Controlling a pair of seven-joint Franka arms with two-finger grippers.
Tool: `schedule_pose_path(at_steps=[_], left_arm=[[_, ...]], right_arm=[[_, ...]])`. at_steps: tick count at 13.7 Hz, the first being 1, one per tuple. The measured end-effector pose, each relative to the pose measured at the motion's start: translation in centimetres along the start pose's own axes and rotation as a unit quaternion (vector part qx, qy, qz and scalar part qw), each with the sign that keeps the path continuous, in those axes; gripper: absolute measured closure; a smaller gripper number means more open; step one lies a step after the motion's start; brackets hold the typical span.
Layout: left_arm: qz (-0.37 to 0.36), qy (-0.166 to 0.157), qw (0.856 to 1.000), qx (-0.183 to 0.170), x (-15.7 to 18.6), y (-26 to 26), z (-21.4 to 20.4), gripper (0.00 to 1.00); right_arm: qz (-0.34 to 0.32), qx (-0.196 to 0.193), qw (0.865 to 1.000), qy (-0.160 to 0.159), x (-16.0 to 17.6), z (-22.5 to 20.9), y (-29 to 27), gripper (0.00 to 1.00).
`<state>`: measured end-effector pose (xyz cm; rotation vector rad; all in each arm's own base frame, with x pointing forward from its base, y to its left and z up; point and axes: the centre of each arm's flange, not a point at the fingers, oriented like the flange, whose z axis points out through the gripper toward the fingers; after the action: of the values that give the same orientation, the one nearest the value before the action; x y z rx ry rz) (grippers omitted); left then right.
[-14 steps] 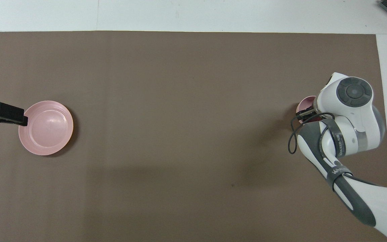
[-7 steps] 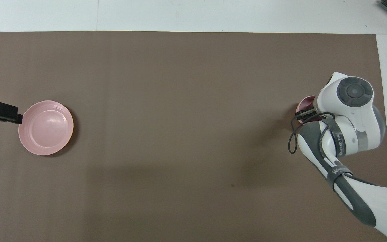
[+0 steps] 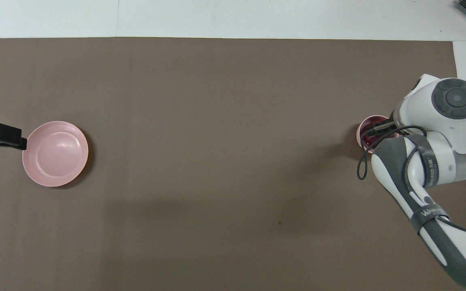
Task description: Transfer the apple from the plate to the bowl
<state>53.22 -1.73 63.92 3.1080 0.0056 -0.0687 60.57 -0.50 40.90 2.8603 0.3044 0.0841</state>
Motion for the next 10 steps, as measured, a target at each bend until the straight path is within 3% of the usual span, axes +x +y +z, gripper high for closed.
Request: schedule_pose_path(at_steps=[2, 6, 10], left_arm=[[0.0, 0.0, 1.0, 0.0, 0.0, 0.0, 0.0, 0.0], [0.0, -0.001, 1.0, 0.0, 0.0, 0.0, 0.0, 0.0], [0.0, -0.001, 1.0, 0.0, 0.0, 0.0, 0.0, 0.0]], right_arm=[[0.023, 0.02, 1.0, 0.004, -0.3, -4.5, 0.7, 0.0], [0.076, 0.108, 0.991, 0.009, -2.0, -13.7, 2.1, 0.0], [0.092, 0.154, 0.984, -0.023, -5.4, -20.6, 4.1, 0.0]])
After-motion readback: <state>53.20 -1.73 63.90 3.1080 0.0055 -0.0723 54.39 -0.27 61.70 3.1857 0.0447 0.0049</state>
